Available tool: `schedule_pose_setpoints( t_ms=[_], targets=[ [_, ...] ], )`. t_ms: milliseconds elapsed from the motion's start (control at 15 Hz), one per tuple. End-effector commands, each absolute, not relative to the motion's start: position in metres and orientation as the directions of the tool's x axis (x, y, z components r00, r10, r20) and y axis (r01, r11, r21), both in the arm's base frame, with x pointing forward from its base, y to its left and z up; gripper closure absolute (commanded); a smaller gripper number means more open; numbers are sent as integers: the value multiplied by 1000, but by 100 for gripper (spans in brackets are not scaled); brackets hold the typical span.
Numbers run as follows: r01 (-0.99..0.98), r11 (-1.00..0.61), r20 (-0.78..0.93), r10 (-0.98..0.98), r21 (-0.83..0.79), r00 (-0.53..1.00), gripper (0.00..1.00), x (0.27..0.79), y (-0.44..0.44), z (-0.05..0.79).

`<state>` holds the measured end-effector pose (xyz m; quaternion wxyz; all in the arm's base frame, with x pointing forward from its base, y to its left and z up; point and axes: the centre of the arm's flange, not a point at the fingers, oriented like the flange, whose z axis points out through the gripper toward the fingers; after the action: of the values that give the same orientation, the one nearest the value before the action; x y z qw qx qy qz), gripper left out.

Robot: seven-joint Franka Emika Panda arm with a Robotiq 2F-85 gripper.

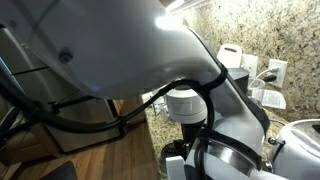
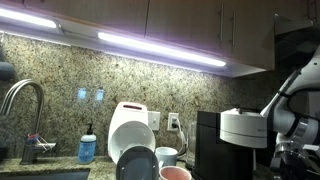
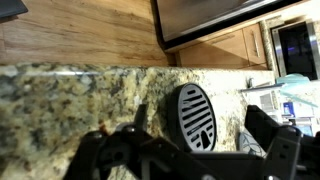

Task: Remove the cup holder from the coffee machine.

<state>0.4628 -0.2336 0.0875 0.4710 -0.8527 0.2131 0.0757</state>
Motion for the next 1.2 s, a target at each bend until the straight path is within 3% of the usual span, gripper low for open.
schedule_pose_setpoints(
  t_ms=[0,1133],
  targets=[
    [-446,-472,-321,-322,-761,890,0,474,-222,90],
    [-370,-494,-252,-290,-787,923,0,487,-200,78]
  ],
)
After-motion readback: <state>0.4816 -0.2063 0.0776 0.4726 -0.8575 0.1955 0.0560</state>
